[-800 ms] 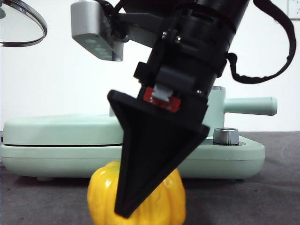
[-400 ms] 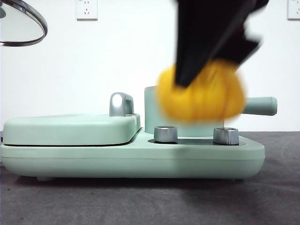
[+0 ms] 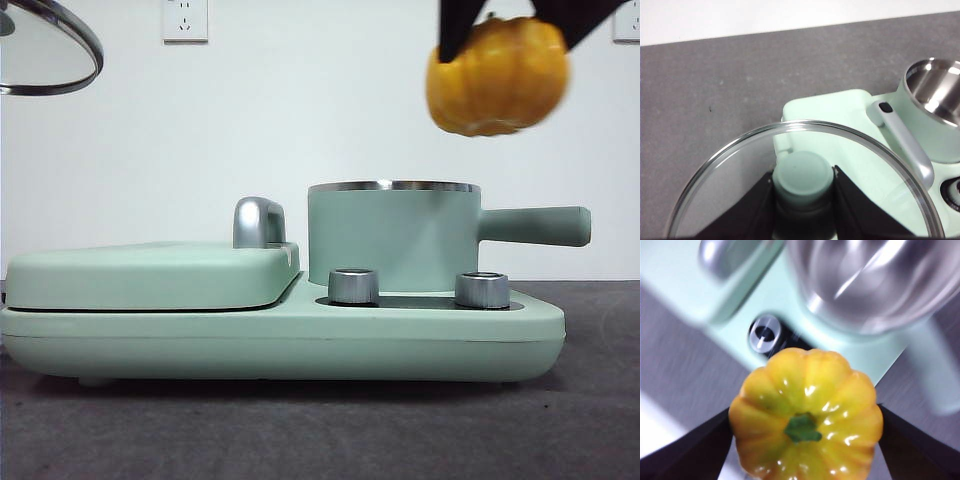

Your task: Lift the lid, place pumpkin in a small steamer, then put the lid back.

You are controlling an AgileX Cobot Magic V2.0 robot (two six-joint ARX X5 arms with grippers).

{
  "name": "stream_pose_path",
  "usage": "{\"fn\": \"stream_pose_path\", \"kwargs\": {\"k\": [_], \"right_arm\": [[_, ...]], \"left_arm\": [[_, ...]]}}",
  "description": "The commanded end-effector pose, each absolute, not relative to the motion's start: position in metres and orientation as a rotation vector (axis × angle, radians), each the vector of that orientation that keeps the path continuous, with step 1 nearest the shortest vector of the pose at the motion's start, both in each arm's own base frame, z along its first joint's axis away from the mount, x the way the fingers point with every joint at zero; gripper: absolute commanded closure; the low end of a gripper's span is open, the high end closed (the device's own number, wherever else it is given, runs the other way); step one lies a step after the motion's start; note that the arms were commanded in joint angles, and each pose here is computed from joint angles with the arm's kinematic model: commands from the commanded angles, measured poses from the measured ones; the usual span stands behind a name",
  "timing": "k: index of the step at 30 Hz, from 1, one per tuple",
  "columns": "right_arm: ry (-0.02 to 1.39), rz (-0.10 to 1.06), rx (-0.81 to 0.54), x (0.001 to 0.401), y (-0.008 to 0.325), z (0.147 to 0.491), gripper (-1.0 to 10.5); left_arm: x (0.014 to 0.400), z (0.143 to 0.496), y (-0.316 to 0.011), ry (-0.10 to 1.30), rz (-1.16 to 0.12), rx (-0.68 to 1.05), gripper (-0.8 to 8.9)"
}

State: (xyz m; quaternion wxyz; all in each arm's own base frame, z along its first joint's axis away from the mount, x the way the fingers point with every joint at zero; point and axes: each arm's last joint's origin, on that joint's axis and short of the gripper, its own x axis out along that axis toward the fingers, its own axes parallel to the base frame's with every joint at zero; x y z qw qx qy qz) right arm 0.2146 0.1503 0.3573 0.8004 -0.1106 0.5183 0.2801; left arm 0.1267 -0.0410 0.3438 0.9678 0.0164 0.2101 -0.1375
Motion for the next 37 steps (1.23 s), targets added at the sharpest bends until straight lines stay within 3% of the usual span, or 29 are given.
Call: {"fn": "stream_pose_path", "kwargs": {"k": [1,9,15,34,37], "right_arm": [[1.071,0.606,-0.248,0.24,0.159,0.362,6.2],[0.995,0.628,-0.291,0.299,0.185,0.356,6.2],[0.965,0.635,-0.296,0.334,0.206,0.326,6.2],[1.099,0.615,-0.34,0.376,0.219,0.248,6.2],[1.112,0.623,-0.336,0.377,0.22,0.243,5.1]], "left_arm": [[0.128,0.353,-0.042,0.362,-0.281,0.029,7.98],[0.138,0.349,-0.045,0.392,-0.279,0.03,7.99],[0.143,0.348,-0.047,0.392,-0.279,0.03,7.99],[0.145,0.353,-0.047,0.341,-0.28,0.014,7.98],[0.145,0.353,-0.047,0.341,-0.28,0.014,7.98]]}}
